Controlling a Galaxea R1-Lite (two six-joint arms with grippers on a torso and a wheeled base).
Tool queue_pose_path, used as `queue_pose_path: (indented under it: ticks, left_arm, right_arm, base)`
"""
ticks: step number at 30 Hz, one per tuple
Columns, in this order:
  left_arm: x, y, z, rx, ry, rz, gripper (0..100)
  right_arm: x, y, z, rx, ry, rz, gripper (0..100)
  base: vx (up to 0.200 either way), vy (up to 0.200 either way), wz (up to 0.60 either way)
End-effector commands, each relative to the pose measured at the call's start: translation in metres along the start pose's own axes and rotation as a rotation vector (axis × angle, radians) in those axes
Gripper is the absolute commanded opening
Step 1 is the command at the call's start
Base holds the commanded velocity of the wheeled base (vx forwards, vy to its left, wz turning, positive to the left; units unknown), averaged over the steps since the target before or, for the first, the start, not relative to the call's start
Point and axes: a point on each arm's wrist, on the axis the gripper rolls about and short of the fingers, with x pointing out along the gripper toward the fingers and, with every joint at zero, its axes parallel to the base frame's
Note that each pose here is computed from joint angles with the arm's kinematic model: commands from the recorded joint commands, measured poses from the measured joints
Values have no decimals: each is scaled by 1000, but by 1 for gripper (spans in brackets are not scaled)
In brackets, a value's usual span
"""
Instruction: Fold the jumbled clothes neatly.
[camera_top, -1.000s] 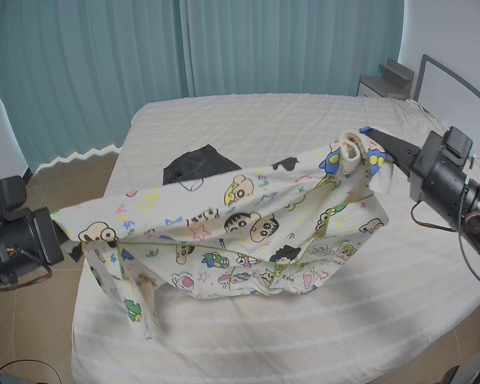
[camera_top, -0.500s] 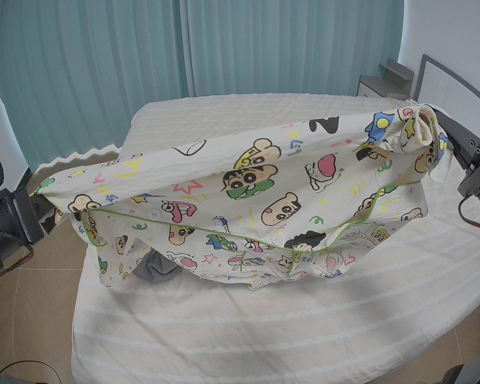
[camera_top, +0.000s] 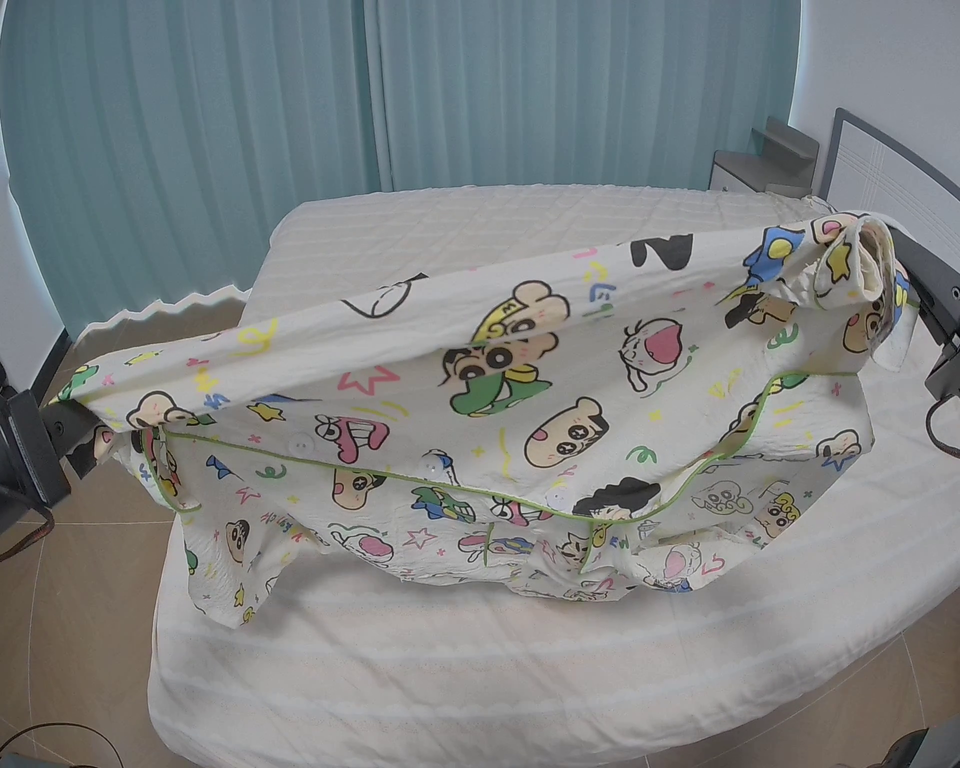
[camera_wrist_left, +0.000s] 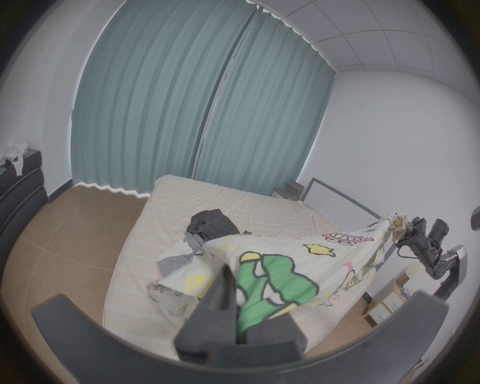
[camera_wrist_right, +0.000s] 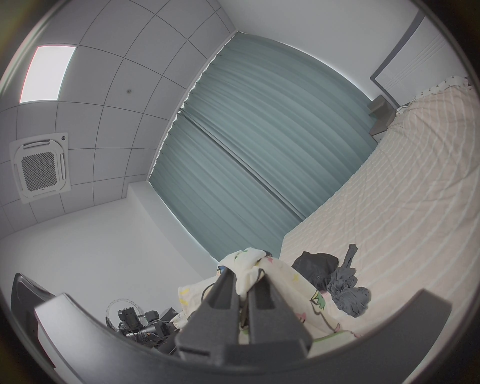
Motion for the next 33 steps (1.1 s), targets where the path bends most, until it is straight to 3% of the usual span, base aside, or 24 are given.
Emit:
queue_pose_path:
  ticks: [1,4,33]
  left_arm:
    - [-3,1,-4,1,4,3,0]
    - [-6,2,-5,2,-2,-5,0]
    - [-7,0,-9,55,9,-21,0]
  right_arm:
    - [0,-1,-1,0,2,-3,0]
    - [0,-3,-1,-5,3,-13,0]
    - [-5,-6,7,-23,-42,-42,0]
  base:
    - [0,0,0]
    - [0,0,0]
    - [0,-200,0]
